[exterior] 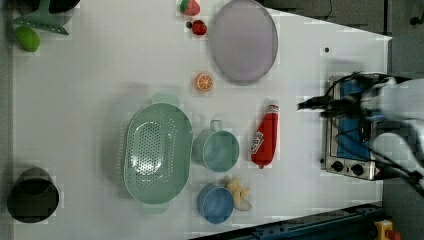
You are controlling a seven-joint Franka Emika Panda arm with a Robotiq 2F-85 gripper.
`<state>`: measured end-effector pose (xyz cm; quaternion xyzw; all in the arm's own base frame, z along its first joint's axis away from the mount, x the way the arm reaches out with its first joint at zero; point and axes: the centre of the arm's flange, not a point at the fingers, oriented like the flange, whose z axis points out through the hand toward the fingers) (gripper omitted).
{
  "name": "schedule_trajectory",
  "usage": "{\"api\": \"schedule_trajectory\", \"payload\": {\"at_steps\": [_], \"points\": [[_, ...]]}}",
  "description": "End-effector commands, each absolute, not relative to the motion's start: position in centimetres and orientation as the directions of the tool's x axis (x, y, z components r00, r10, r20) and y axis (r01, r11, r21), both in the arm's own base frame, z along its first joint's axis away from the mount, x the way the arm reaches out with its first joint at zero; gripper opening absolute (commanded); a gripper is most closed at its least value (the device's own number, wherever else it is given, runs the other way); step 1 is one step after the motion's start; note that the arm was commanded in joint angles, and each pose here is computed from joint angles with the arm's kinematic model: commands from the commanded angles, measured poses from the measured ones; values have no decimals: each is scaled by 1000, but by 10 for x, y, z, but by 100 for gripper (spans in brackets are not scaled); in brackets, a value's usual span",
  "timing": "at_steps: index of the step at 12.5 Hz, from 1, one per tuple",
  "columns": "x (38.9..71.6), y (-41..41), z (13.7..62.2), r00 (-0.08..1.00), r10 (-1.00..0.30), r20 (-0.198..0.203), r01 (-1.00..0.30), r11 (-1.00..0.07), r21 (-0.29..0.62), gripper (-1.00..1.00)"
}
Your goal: Pick ketchup from strainer and place it on the table
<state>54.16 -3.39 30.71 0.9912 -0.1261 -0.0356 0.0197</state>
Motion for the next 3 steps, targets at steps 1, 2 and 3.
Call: {"api": "schedule_trajectory", "payload": {"at_steps": [1,2,3], "points": [[568,-34,424,903,-424,74,-429,-900,76,100],[567,-33,448,846,-531,57,-533,-843,65,100],[565,-31,470,783,-621,29,-622,-782,51,100]]}}
